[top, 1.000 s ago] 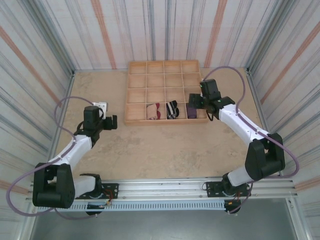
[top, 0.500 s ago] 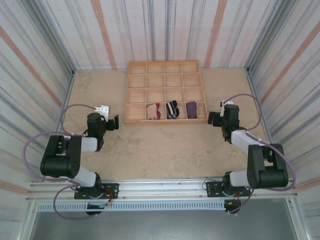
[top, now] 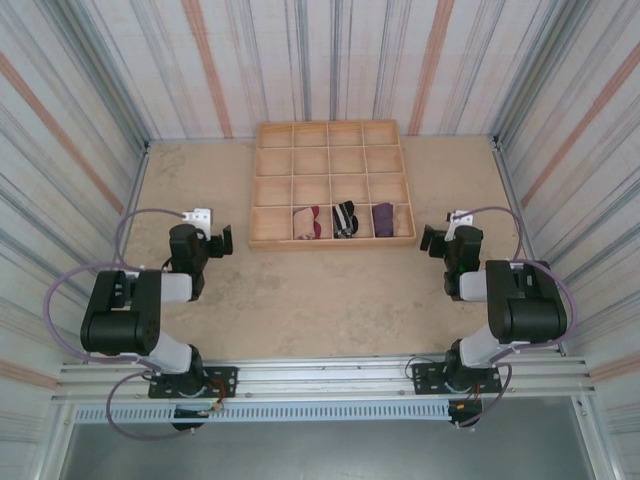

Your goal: Roll the socks

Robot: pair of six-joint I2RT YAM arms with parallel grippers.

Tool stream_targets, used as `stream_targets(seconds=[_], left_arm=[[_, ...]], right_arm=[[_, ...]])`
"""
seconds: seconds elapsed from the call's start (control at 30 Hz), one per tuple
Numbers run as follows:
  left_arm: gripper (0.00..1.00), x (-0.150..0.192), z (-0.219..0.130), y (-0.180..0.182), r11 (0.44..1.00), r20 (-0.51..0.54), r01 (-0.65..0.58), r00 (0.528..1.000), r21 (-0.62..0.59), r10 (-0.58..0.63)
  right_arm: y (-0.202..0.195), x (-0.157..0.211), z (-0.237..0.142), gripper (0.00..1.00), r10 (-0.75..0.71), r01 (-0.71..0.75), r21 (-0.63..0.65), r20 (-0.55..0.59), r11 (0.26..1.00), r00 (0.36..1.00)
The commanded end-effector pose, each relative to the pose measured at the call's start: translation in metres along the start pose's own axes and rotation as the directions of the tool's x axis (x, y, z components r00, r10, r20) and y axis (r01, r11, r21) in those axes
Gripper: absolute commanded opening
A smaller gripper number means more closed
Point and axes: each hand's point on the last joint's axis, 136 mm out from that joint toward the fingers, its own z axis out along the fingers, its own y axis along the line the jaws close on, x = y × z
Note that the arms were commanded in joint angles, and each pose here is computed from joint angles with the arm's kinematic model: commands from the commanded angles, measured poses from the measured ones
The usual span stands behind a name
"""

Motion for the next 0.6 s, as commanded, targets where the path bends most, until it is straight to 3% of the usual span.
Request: stream_targets(seconds=[0.0, 0.57], left_arm=[[0.99, -0.015, 0.002, 0.003, 1.000, 0.044, 0.000, 0.999, -0.020, 0.001], [0.99, -0.015, 0.002, 0.003, 1.000, 0.045, 0.000, 0.999, -0.021, 0.001]], right_arm=[[-0.006, -0.014, 0.002, 0.99, 0.038, -0.039, 0.033, 0.044, 0.999, 0.998], [0.008, -0.012, 0.005, 0.99, 0.013, -0.012, -0.065, 0.011, 0.998, 1.000]])
